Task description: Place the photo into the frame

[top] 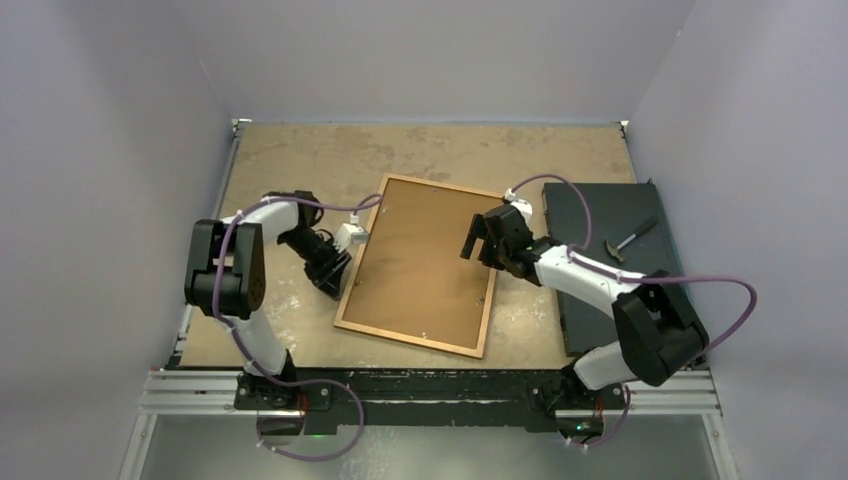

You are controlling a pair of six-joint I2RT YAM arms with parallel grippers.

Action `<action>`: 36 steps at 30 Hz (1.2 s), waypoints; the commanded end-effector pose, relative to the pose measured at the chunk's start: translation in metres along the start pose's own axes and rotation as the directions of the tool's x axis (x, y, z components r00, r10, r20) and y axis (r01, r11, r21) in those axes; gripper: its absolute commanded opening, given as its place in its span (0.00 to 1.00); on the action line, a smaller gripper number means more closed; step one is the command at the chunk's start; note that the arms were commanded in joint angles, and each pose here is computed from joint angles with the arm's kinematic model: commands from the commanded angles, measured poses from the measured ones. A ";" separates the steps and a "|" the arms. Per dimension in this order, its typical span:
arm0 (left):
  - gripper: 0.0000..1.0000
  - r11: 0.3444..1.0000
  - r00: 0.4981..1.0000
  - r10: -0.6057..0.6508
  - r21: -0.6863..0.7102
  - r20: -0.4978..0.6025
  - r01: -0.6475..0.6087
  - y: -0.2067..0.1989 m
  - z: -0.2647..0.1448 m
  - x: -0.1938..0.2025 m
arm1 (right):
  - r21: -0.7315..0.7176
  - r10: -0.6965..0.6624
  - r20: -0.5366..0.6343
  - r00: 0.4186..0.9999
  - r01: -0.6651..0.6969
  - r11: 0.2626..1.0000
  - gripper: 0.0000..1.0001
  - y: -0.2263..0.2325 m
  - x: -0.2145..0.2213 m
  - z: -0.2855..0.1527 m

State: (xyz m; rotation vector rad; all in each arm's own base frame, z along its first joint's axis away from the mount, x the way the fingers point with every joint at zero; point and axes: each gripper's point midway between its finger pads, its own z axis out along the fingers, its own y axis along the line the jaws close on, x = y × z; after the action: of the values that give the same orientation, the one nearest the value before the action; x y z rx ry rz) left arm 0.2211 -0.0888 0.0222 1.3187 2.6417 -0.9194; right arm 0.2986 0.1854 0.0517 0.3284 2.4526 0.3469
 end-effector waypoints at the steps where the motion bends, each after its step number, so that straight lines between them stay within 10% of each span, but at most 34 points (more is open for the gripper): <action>1: 0.40 0.996 0.993 0.050 -0.078 0.104 -0.042 0.013 -0.051 -0.032 | -0.045 0.023 0.158 0.987 -0.017 0.999 0.99 0.025 -0.057 -0.027; 14: 0.59 0.948 0.876 -0.209 -0.128 0.435 0.290 0.112 -0.079 -0.136 | -0.307 -0.002 0.142 0.990 0.046 0.951 0.99 0.153 -0.099 0.008; 24: 0.36 0.951 0.844 -0.255 -0.036 0.472 0.307 0.112 -0.060 -0.143 | -0.485 -0.002 0.006 1.000 0.005 0.875 0.95 0.226 -0.066 0.057; 36: 0.52 0.958 0.846 -0.258 0.009 0.466 0.287 0.101 -0.037 -0.153 | -0.556 -0.003 -0.082 0.997 -0.043 0.830 0.84 0.246 -0.045 0.084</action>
State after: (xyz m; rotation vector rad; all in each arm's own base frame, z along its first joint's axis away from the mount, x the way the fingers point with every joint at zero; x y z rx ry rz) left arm 0.3989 -0.1172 0.0485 0.6083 2.5137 -0.9715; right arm 0.4137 0.3953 0.0629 0.1012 2.3637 0.9446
